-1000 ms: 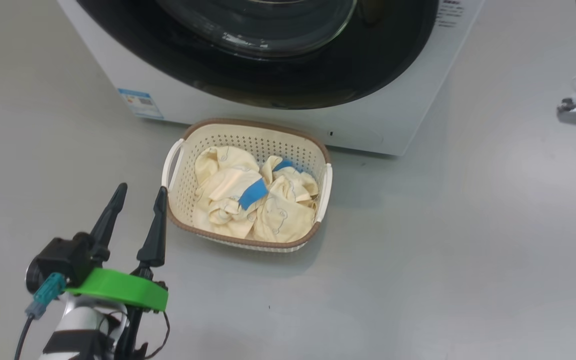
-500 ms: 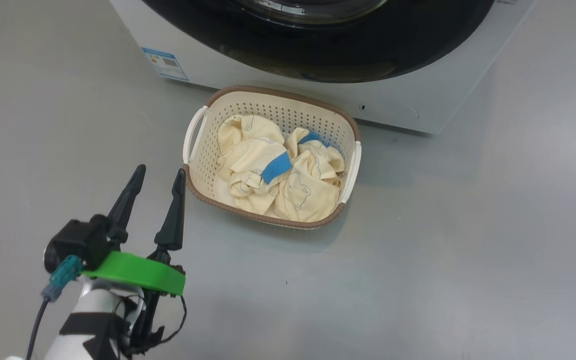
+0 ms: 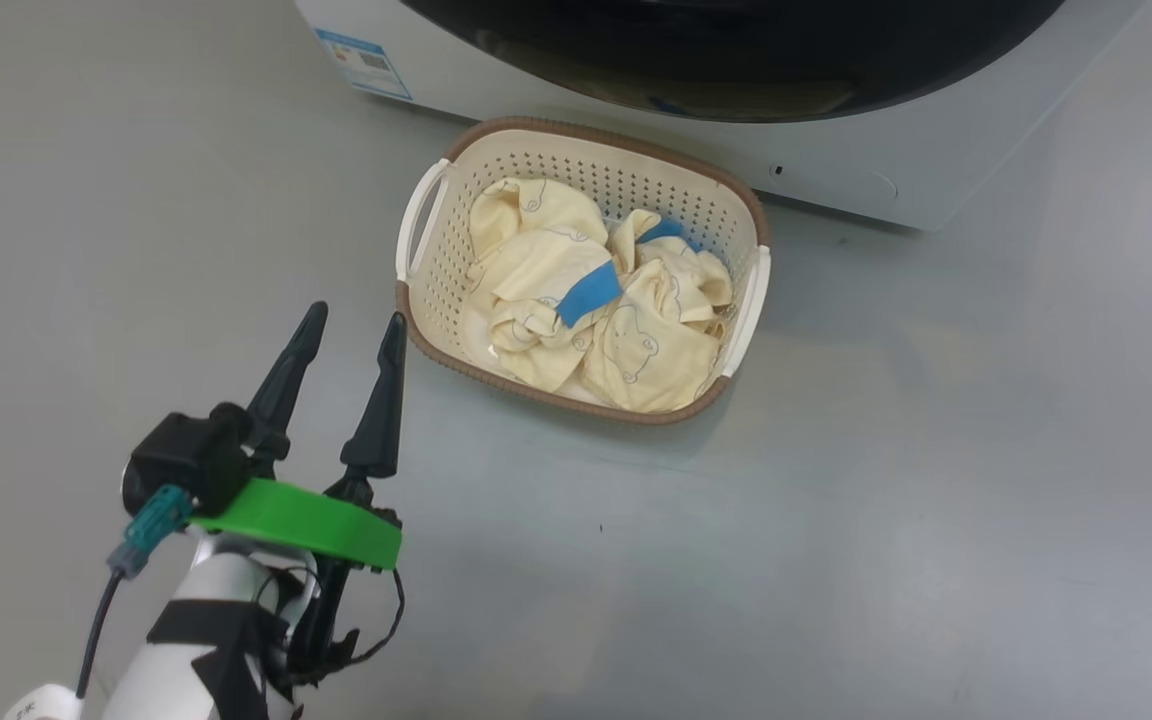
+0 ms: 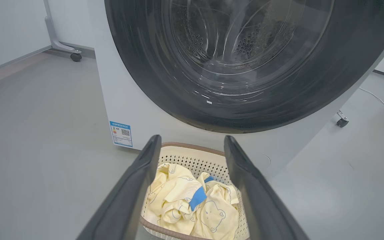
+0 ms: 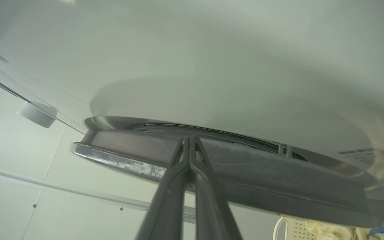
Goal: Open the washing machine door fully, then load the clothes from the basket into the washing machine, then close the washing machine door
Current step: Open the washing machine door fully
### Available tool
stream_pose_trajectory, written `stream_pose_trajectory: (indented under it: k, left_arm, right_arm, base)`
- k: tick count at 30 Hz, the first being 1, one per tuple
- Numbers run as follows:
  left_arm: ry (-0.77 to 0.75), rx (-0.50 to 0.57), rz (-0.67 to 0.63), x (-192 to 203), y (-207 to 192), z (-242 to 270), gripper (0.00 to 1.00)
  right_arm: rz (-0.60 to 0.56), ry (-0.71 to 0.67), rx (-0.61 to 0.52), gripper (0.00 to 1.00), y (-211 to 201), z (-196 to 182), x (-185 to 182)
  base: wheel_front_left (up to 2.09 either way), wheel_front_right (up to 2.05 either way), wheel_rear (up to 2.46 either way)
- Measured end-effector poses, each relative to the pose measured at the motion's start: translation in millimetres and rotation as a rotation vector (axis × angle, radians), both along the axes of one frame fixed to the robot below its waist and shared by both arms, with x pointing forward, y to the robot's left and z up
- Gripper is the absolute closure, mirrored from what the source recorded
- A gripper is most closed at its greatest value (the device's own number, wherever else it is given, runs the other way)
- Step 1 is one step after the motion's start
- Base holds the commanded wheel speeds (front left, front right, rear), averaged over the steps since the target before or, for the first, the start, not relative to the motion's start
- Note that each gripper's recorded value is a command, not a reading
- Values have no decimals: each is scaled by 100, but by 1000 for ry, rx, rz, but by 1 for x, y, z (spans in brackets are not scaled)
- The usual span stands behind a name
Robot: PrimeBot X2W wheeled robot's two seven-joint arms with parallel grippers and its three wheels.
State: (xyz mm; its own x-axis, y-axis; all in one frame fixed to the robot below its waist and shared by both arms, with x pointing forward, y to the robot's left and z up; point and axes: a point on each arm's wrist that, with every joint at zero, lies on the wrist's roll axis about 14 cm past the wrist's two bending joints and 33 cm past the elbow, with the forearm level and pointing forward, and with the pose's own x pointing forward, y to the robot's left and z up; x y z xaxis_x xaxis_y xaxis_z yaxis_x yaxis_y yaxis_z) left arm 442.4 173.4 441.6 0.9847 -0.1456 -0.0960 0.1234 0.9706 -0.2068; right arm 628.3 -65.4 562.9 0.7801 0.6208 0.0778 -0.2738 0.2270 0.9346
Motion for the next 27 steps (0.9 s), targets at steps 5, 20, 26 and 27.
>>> stream_pose_trajectory:
  k: [5,20,26,27]
  left_arm:
    - [12,-10,16,3,3,-5,0]
    - [28,-24,45,6,8,-12,0]
    - [24,-30,45,6,6,-10,0]
    - [23,-30,45,7,6,-10,0]
  right_arm:
    - [22,4,-11,100,11,-8,10]
    - [55,8,-35,100,27,-22,22]
    - [75,9,-48,100,31,-23,20]
    - [77,8,-50,100,31,-22,19]
  base:
    - [0,0,0]
    - [0,0,0]
    - [0,0,0]
    - [0,0,0]
